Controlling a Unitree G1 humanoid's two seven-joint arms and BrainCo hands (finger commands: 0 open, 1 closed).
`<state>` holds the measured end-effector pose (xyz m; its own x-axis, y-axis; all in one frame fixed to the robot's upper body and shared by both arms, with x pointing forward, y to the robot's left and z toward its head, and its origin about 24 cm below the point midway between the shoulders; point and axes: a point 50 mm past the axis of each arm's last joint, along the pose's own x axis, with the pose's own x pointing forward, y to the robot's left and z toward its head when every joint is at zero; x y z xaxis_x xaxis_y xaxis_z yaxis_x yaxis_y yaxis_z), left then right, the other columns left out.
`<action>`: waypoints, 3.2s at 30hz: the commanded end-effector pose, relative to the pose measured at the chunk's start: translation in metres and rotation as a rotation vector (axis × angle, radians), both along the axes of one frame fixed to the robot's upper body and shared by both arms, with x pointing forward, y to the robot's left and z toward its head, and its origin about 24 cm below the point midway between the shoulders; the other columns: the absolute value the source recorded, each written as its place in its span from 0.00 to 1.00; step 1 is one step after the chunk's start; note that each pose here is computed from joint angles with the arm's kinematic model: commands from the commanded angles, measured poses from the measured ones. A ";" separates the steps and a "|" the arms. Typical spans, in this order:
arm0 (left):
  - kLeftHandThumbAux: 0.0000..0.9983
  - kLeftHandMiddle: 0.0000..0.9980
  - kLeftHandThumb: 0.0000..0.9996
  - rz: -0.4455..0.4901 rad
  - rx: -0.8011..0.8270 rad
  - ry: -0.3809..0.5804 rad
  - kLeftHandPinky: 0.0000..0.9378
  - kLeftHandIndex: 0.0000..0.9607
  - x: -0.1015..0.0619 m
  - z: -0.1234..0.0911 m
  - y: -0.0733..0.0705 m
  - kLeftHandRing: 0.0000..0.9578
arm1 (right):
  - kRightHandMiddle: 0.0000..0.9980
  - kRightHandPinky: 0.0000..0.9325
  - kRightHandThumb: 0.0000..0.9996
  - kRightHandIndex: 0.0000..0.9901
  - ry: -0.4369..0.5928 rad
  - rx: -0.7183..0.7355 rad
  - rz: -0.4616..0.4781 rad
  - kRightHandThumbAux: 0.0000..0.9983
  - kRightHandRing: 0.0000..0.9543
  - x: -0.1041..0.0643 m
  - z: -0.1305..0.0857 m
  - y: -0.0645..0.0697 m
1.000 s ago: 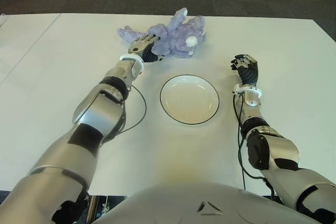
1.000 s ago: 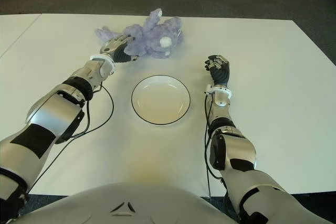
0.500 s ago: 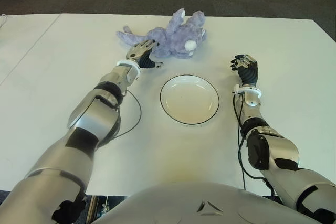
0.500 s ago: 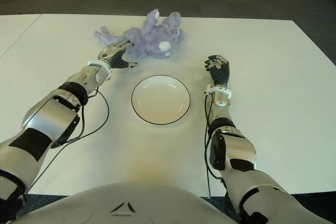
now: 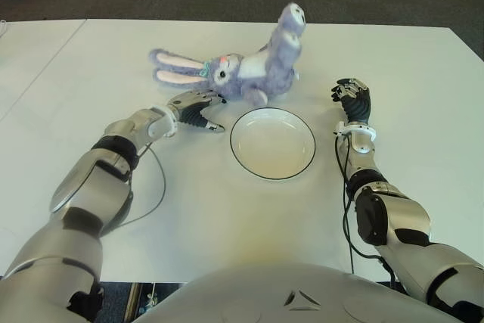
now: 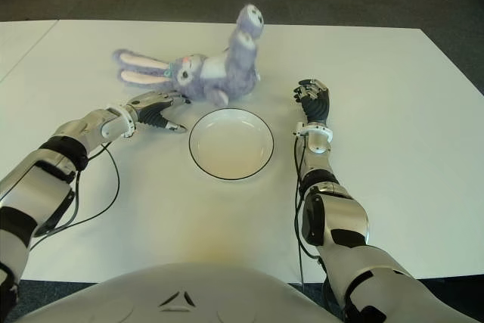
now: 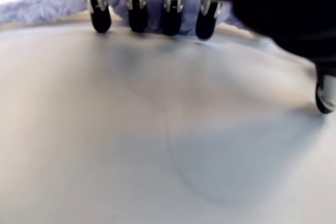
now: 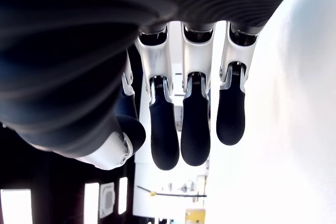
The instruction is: Put the doll into the plate.
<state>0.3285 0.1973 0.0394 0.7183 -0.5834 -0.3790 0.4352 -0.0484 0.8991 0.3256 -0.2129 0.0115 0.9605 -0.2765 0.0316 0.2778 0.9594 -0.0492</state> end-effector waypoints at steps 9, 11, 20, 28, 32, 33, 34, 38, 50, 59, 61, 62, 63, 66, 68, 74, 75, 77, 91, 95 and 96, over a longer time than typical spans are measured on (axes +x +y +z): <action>0.27 0.00 0.07 -0.039 0.146 0.256 0.00 0.00 -0.072 -0.007 0.047 0.00 | 0.54 0.55 0.69 0.42 0.482 0.132 -0.006 0.73 0.58 -0.086 -0.105 0.023; 0.27 0.00 0.08 -0.030 0.147 0.257 0.00 0.00 -0.077 0.001 0.048 0.00 | 0.54 0.54 0.69 0.42 0.484 0.136 -0.005 0.73 0.57 -0.086 -0.105 0.023; 0.27 0.00 0.09 -0.002 0.155 0.270 0.00 0.00 -0.083 0.008 0.046 0.00 | 0.54 0.56 0.69 0.42 0.487 0.135 -0.003 0.73 0.59 -0.085 -0.105 0.024; 0.24 0.00 0.12 0.037 0.105 0.160 0.00 0.00 -0.074 0.041 0.054 0.00 | 0.54 0.54 0.69 0.42 0.492 0.122 -0.002 0.73 0.58 -0.085 -0.105 0.025; 0.22 0.00 0.14 0.075 0.034 0.005 0.00 0.00 -0.066 0.079 0.061 0.00 | 0.55 0.55 0.69 0.43 0.495 0.123 -0.002 0.73 0.59 -0.085 -0.105 0.025; 0.22 0.00 0.15 0.088 0.017 -0.045 0.00 0.00 -0.065 0.082 0.061 0.00 | 0.55 0.55 0.69 0.43 0.496 0.123 -0.002 0.73 0.59 -0.085 -0.105 0.025; 0.22 0.00 0.16 0.096 0.009 -0.073 0.00 0.00 -0.066 0.082 0.062 0.00 | 0.55 0.55 0.69 0.43 0.496 0.123 -0.002 0.73 0.58 -0.085 -0.105 0.025; 0.22 0.00 0.19 0.109 -0.027 -0.232 0.00 0.00 -0.060 0.085 0.058 0.00 | 0.54 0.54 0.69 0.42 0.494 0.124 -0.003 0.73 0.57 -0.085 -0.105 0.025; 0.29 0.00 0.29 0.097 -0.168 -0.601 0.00 0.00 -0.052 0.101 0.038 0.00 | 0.54 0.55 0.69 0.42 0.494 0.105 0.006 0.73 0.58 -0.084 -0.104 0.025; 0.30 0.00 0.23 0.181 -0.169 -0.956 0.00 0.00 -0.009 0.162 0.048 0.00 | 0.54 0.55 0.69 0.42 0.499 0.101 0.013 0.73 0.58 -0.084 -0.104 0.024; 0.30 0.00 0.22 0.186 -0.176 -0.976 0.00 0.00 -0.007 0.165 0.050 0.00 | 0.54 0.54 0.69 0.42 0.499 0.100 0.014 0.73 0.58 -0.084 -0.104 0.024; 0.30 0.00 0.22 0.199 -0.194 -0.989 0.00 0.00 -0.007 0.169 0.052 0.00 | 0.54 0.54 0.69 0.42 0.498 0.102 0.014 0.73 0.58 -0.084 -0.104 0.024; 0.28 0.00 0.23 0.208 -0.207 -0.999 0.00 0.00 -0.006 0.171 0.053 0.00 | 0.54 0.55 0.69 0.42 0.498 0.104 0.014 0.73 0.58 -0.084 -0.104 0.024; 0.26 0.00 0.27 0.247 -0.245 -1.031 0.02 0.00 -0.001 0.183 0.058 0.00 | 0.54 0.55 0.69 0.42 0.498 0.105 0.013 0.73 0.59 -0.084 -0.104 0.024; 0.26 0.00 0.30 0.260 -0.250 -1.044 0.03 0.00 0.004 0.188 0.056 0.00 | 0.54 0.55 0.69 0.42 0.497 0.105 0.013 0.73 0.59 -0.083 -0.104 0.024; 0.25 0.00 0.31 0.264 -0.258 -1.027 0.07 0.00 0.025 0.194 0.040 0.00 | 0.55 0.55 0.69 0.42 0.493 0.101 0.014 0.73 0.59 -0.082 -0.103 0.023; 0.25 0.00 0.31 0.255 -0.262 -1.010 0.08 0.00 0.031 0.193 0.031 0.00 | 0.55 0.55 0.69 0.43 0.493 0.099 0.014 0.73 0.59 -0.082 -0.103 0.024; 0.25 0.00 0.30 0.237 -0.256 -0.966 0.09 0.00 0.044 0.189 0.012 0.00 | 0.55 0.55 0.69 0.43 0.495 0.092 0.015 0.73 0.60 -0.082 -0.103 0.024; 0.25 0.00 0.25 0.167 0.006 -0.720 0.00 0.00 0.080 0.131 -0.041 0.00 | 0.55 0.54 0.69 0.43 0.507 0.092 0.005 0.73 0.58 -0.081 -0.103 0.023; 0.25 0.00 0.25 0.170 0.061 -0.665 0.00 0.00 0.081 0.119 -0.044 0.00 | 0.54 0.53 0.69 0.43 0.501 0.104 0.003 0.73 0.57 -0.080 -0.102 0.023; 0.25 0.00 0.25 0.162 0.078 -0.650 0.00 0.00 0.082 0.117 -0.048 0.00 | 0.54 0.53 0.69 0.43 0.500 0.108 0.003 0.73 0.57 -0.080 -0.102 0.024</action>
<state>0.4088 0.1506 0.1782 0.8566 -0.4511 0.2507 -0.2737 0.0147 0.9617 0.3283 -0.2048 0.0128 0.9693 -0.2434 0.0350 0.2453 0.9671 -0.0682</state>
